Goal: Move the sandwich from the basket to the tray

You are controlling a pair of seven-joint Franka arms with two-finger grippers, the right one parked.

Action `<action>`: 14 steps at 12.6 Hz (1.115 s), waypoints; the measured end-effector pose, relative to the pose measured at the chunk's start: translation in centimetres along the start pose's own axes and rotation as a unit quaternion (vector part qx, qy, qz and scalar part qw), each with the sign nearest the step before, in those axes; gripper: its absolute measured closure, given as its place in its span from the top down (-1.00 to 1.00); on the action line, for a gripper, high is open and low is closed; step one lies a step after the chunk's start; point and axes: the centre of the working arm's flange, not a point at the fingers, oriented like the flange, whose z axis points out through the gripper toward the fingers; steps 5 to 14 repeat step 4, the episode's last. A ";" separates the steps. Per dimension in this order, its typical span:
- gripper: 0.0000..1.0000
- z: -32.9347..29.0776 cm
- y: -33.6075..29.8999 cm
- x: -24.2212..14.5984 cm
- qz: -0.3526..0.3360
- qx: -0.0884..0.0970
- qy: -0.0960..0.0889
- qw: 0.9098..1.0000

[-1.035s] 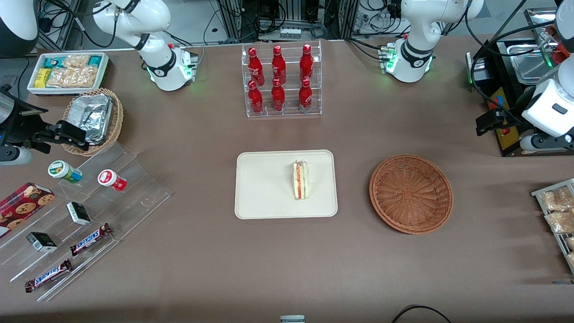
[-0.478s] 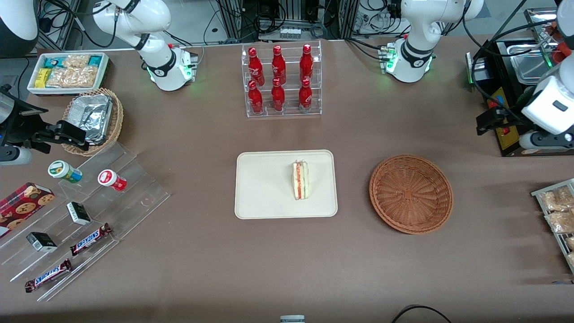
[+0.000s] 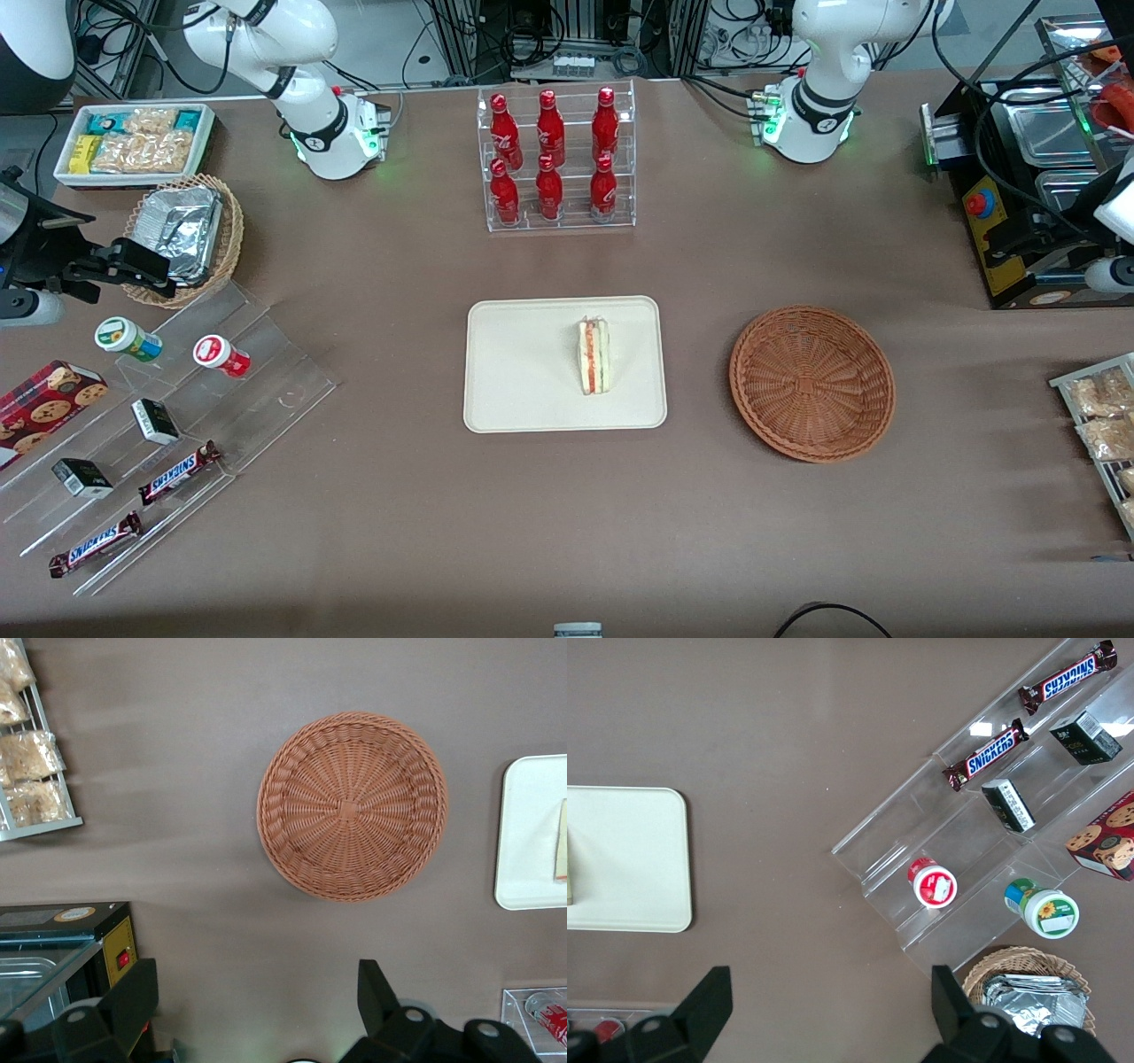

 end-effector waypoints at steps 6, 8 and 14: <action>0.99 0.2 1.3 0.3 -0.001 0.000 -0.001 1.000; 0.99 0.2 1.3 0.3 -0.001 0.000 -0.001 1.000; 0.99 0.2 1.3 0.3 -0.001 0.000 -0.001 1.000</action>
